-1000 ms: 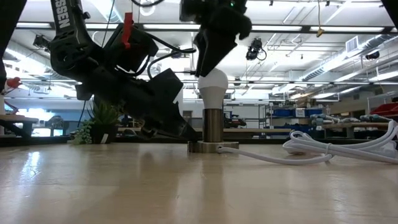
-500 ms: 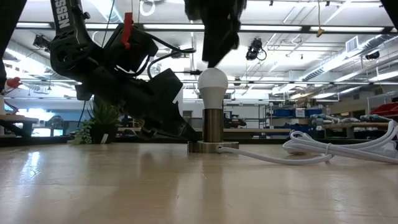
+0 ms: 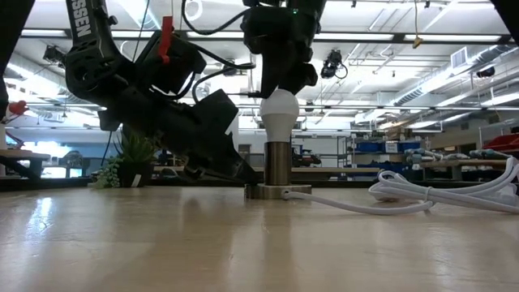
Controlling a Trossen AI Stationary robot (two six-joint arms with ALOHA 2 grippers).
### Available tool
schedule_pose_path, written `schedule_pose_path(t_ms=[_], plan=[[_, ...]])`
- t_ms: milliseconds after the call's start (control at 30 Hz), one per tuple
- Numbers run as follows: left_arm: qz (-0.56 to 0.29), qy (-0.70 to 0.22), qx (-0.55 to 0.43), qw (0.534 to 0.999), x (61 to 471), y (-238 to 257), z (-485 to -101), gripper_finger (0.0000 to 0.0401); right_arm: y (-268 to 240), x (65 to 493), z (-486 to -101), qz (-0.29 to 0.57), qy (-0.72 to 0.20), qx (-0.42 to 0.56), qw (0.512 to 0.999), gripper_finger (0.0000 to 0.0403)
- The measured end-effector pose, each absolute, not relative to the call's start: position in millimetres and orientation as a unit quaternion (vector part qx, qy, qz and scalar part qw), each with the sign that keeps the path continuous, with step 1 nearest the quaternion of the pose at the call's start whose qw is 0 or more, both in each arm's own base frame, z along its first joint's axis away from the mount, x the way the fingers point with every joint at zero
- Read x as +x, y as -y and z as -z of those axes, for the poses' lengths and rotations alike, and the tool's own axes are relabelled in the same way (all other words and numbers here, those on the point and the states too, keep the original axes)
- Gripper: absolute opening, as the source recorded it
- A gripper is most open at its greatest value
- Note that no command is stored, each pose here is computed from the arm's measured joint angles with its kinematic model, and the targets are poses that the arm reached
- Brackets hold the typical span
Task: Screw lightbulb
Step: Remove the lightbulb from the lamp socket
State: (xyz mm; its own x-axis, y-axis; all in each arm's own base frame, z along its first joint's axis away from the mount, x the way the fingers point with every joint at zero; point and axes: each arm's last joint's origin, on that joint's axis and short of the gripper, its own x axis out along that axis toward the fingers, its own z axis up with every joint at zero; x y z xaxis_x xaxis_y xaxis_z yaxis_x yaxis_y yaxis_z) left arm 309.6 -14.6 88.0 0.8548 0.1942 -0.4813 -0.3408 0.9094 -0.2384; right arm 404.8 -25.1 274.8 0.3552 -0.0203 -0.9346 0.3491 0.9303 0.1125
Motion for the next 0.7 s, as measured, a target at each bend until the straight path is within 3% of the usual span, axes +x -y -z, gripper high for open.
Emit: schedule_pose_path(t_ms=[133, 267, 500, 700], plan=[[-0.138, -0.231, -0.161, 0.950, 309.5, 14.7, -87.9, 0.0000, 25.2, 404.8, -275.5, 0.081, -0.560, 0.100, 0.818, 0.0244], [-0.136, -0.231, -0.161, 0.950, 309.6, 14.7, -88.0, 0.0000, 24.9, 404.7, -276.6, 0.005, -0.564, -0.008, 0.826, 0.0218], [-0.133, -0.231, -0.162, 0.950, 309.8, 14.9, -88.2, 0.0000, 18.5, 404.9, -276.3, -0.111, -0.554, -0.163, 0.809, 0.0204], [-0.126, -0.233, -0.161, 0.951, 309.6, 15.4, -87.9, 0.0000, -4.7, 404.9, -288.9, -0.106, -0.549, -0.217, 0.800, 0.0208]])
